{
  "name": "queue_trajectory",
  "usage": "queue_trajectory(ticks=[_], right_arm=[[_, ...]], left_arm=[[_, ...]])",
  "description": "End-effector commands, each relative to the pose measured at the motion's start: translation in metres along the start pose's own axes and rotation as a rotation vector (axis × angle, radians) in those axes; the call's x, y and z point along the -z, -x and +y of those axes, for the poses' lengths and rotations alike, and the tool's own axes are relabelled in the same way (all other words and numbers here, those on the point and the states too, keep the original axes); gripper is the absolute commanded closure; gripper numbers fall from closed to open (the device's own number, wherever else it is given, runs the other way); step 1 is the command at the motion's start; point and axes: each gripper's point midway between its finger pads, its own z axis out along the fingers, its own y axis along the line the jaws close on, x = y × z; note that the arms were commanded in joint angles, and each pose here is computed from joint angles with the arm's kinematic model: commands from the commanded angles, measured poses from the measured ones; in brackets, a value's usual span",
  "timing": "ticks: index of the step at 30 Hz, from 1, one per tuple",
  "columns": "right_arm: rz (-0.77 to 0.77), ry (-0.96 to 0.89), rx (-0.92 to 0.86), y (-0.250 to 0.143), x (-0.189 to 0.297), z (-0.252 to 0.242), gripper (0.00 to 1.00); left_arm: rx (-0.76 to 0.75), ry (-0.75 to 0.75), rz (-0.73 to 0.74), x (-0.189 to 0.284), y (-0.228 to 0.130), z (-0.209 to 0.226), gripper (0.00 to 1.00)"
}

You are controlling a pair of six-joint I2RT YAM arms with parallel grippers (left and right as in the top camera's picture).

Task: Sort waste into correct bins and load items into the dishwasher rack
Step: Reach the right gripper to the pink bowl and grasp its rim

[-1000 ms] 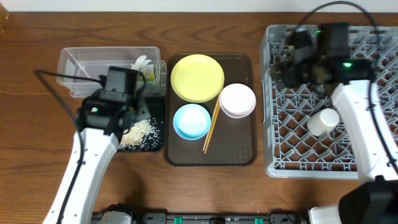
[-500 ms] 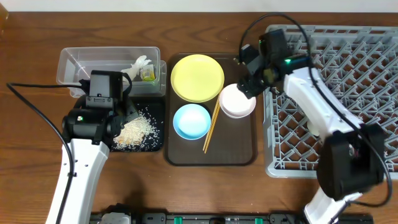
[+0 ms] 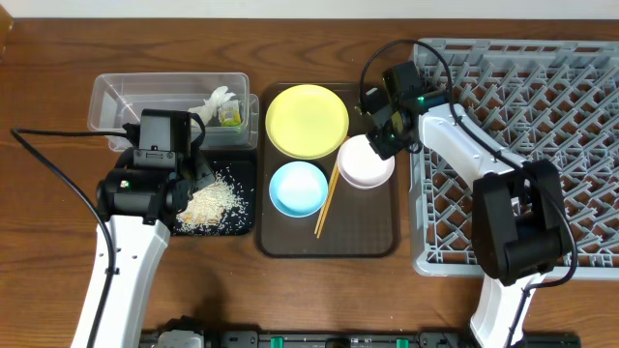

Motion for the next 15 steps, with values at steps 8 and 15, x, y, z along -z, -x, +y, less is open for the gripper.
queue_trajectory(ticks=[8,15], right_arm=[[-0.096,-0.1,-0.041,0.021,0.048,-0.014,0.99],[-0.299,-0.343,-0.076,0.045,0.146,-0.053,0.99]], left_arm=[[0.016,0.011,-0.009,0.001,0.003,0.003,0.43],[0.016,0.011,-0.009,0.001,0.003,0.003,0.43]])
